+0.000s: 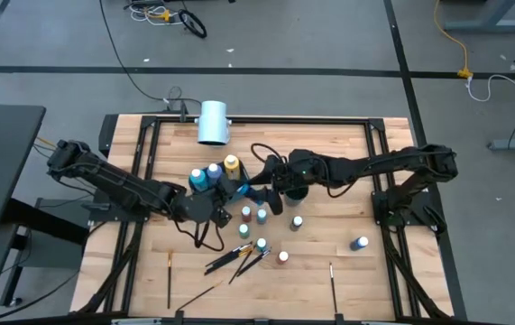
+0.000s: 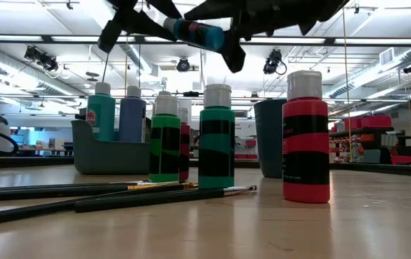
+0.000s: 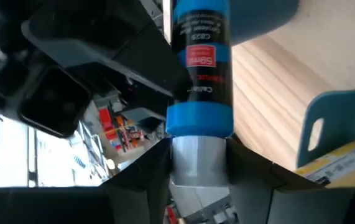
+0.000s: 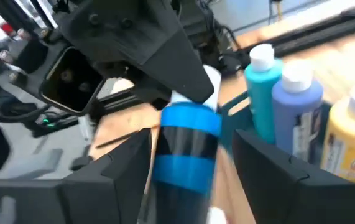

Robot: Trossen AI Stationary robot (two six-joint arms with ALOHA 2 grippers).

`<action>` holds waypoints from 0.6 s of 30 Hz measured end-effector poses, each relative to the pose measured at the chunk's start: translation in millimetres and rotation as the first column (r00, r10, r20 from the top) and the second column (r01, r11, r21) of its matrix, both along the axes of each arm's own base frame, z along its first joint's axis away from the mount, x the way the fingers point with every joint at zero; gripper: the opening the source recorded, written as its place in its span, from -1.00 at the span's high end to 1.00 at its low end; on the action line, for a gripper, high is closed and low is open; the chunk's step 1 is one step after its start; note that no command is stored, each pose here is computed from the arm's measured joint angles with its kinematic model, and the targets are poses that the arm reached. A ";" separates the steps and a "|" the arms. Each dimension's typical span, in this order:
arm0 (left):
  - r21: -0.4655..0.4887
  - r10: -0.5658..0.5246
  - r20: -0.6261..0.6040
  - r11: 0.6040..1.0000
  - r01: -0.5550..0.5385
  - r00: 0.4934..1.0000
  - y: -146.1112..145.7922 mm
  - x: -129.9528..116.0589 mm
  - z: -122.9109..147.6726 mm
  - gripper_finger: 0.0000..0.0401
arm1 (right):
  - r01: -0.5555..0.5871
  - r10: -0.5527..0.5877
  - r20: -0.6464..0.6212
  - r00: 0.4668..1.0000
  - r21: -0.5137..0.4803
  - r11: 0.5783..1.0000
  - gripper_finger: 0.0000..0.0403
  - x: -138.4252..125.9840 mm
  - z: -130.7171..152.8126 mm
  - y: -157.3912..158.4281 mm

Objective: Pick & Place Paint Supplies
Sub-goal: Put the small blue paint bottle into the blue bin

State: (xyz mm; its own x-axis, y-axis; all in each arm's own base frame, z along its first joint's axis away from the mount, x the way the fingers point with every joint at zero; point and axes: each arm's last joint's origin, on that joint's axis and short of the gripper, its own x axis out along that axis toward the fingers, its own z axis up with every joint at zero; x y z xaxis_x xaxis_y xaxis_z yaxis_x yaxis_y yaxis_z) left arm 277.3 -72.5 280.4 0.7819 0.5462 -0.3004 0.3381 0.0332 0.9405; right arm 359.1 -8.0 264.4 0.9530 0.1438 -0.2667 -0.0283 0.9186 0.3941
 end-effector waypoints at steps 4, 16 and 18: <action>-0.028 -0.013 0.021 1.000 0.013 1.000 6.3 3.7 1.9 0.36 | 0.022 -0.022 -0.035 0.999 0.013 1.000 -0.03 2.8 -8.4 -6.2; -0.182 0.026 0.101 0.983 -0.007 0.995 18.8 8.0 2.4 0.12 | -0.041 0.037 -0.063 0.997 -0.068 0.997 0.39 1.8 -13.1 -8.3; -0.276 0.075 0.162 0.961 -0.028 0.984 18.7 8.2 2.9 0.09 | -0.046 0.041 -0.068 0.997 -0.071 0.996 0.38 1.3 -13.2 -8.1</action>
State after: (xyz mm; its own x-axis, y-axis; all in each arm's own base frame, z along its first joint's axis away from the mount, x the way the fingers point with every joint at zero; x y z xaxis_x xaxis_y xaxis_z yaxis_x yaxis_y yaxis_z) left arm 285.6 -53.8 283.4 0.8071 0.5034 -0.3085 0.1655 0.3087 0.9366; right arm 360.4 -16.1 251.2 0.9260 0.1624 -0.3408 -0.0444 0.9433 0.3289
